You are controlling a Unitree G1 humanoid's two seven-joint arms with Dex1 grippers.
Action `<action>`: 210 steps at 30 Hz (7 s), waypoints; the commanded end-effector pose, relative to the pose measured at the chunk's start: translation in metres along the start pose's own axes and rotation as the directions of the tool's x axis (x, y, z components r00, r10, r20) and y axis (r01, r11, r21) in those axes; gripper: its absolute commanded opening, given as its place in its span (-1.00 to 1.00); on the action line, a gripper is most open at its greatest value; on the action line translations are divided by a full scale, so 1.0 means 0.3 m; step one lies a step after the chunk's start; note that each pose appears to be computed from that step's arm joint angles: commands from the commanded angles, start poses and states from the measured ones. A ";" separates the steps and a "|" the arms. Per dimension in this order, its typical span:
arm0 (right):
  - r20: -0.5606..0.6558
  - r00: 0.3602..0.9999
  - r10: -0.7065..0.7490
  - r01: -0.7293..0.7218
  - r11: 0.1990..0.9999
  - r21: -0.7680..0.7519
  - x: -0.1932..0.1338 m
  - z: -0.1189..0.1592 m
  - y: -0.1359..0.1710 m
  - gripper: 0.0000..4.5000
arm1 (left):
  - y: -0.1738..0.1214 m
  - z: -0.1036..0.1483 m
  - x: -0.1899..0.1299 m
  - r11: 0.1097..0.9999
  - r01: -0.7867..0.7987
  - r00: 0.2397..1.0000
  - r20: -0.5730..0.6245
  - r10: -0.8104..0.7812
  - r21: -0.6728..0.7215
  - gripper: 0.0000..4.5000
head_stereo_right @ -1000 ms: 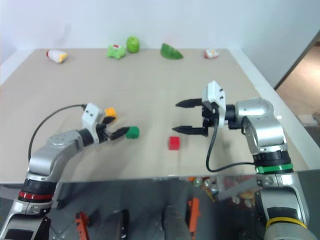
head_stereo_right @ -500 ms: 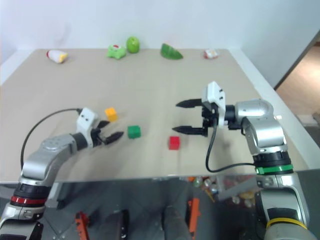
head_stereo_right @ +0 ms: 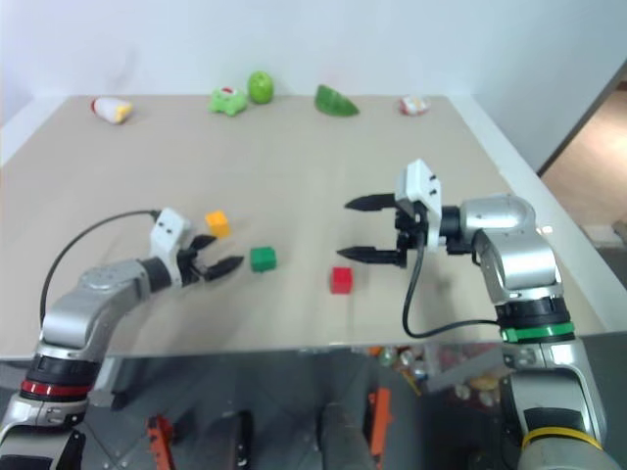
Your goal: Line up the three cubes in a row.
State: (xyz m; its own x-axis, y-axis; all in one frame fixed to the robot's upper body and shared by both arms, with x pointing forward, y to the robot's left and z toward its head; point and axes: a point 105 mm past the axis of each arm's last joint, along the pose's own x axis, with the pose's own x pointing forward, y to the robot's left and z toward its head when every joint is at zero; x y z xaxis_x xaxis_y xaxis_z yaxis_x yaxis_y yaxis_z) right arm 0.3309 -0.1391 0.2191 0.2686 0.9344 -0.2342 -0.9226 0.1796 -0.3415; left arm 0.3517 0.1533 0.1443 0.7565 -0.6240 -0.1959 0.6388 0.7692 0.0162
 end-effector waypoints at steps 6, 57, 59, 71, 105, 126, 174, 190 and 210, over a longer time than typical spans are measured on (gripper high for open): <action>0.022 1.000 -0.022 0.023 0.999 -0.048 -0.021 0.047 -0.013 0.99 | -0.018 0.143 0.018 0.999 0.046 0.992 0.119 -0.045 0.000 0.88; 0.037 0.997 -0.061 0.062 0.997 -0.040 -0.043 0.069 -0.026 0.99 | 0.035 -0.078 -0.110 0.999 0.005 0.993 -0.117 0.001 0.049 0.88; 0.037 0.997 -0.060 0.062 0.997 -0.040 -0.048 0.072 -0.029 0.99 | -0.001 -0.053 -0.148 0.992 0.081 0.992 -0.109 -0.071 0.093 0.88; 0.045 0.997 -0.062 0.064 0.997 -0.041 -0.055 0.083 -0.043 0.99 | -0.066 0.018 -0.136 0.935 0.264 0.965 -0.052 -0.259 0.237 0.88; 0.096 0.995 0.039 -0.043 0.998 0.037 -0.019 0.122 0.096 0.99 | -0.029 -0.025 0.084 0.935 0.310 0.951 -0.035 -0.308 0.174 0.88; -0.024 0.998 -0.050 0.053 0.993 0.103 -0.115 0.013 0.050 1.00 | -0.219 -0.024 0.104 0.699 0.594 0.799 -0.189 -0.571 0.398 -0.41; 0.066 0.997 0.036 -0.039 0.998 0.053 -0.026 0.082 0.082 1.00 | 0.016 -0.031 -0.233 0.947 0.258 0.965 -0.095 -0.244 0.191 0.50; 0.150 0.988 0.031 -0.034 0.999 0.014 0.138 0.122 0.056 1.00 | 0.195 -0.083 -0.089 0.993 -0.097 0.995 0.010 0.096 0.071 0.50; 0.137 0.988 -0.068 0.064 0.997 0.033 0.096 0.103 0.044 1.00 | 0.227 -0.010 0.136 0.998 -0.018 1.000 0.016 0.017 0.062 0.50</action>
State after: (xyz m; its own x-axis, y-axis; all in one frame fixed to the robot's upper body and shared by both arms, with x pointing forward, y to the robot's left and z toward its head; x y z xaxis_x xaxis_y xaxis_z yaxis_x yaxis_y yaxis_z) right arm 0.3214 -0.0958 0.2205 0.2778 0.9531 -0.1206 -0.9310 0.2361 -0.2783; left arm 0.4219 0.1855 0.1226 0.7729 -0.5973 -0.2140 0.6198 0.7830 0.0531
